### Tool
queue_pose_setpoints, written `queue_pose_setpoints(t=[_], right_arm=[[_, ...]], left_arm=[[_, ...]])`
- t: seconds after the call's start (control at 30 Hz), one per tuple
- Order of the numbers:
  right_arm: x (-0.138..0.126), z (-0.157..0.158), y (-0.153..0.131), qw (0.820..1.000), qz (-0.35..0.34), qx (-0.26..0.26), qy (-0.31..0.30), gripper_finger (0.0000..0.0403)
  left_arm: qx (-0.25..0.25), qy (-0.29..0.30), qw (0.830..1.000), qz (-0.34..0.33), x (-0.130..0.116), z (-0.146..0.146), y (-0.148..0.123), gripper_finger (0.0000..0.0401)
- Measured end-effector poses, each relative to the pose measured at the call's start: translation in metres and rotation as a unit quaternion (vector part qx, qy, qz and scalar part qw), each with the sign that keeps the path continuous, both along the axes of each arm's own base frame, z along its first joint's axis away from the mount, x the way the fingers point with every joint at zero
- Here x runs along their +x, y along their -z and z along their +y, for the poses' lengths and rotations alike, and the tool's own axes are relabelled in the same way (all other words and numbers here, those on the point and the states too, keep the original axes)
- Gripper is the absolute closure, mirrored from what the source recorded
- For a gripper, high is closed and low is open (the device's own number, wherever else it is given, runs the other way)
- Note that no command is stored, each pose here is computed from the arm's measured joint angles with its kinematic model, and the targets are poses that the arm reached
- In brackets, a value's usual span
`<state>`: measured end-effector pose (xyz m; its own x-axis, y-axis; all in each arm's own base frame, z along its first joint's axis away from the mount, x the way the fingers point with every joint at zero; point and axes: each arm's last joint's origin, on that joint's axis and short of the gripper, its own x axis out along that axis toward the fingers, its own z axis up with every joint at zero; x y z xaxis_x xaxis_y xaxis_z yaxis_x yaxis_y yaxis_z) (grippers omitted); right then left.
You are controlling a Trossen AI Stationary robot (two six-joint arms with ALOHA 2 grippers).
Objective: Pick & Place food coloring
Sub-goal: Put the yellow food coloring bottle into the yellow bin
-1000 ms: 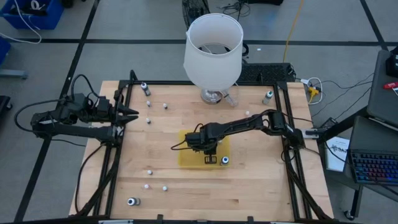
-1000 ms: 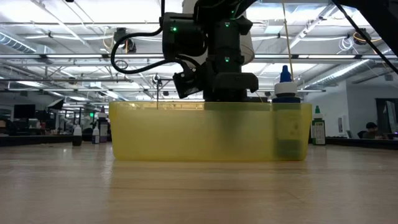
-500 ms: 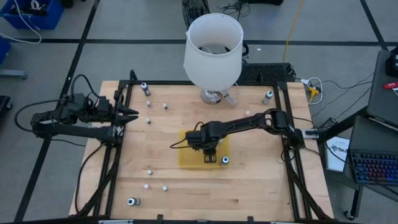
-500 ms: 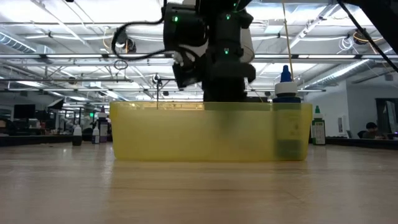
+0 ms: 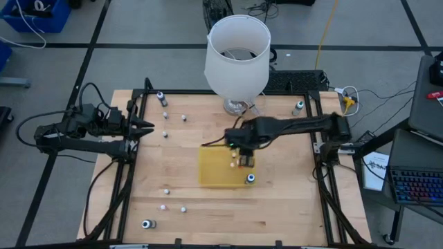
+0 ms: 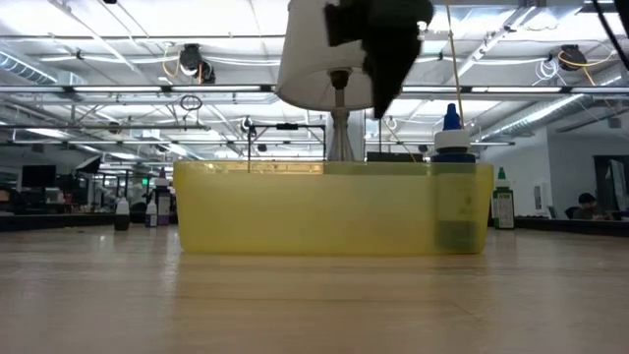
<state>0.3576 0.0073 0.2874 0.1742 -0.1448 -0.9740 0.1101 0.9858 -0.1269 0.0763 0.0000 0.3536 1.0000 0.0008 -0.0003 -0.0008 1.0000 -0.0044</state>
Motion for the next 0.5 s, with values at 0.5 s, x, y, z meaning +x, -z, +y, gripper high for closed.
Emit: queue_pose_setpoints(t=[0.5], right_arm=[[-0.117, -0.094, 0.023, 0.976, -0.009, -0.078, 0.205, 0.0147]], left_arm=[[0.000, 0.000, 1.000, 0.000, 0.000, 0.000, 0.000, 0.0334]])
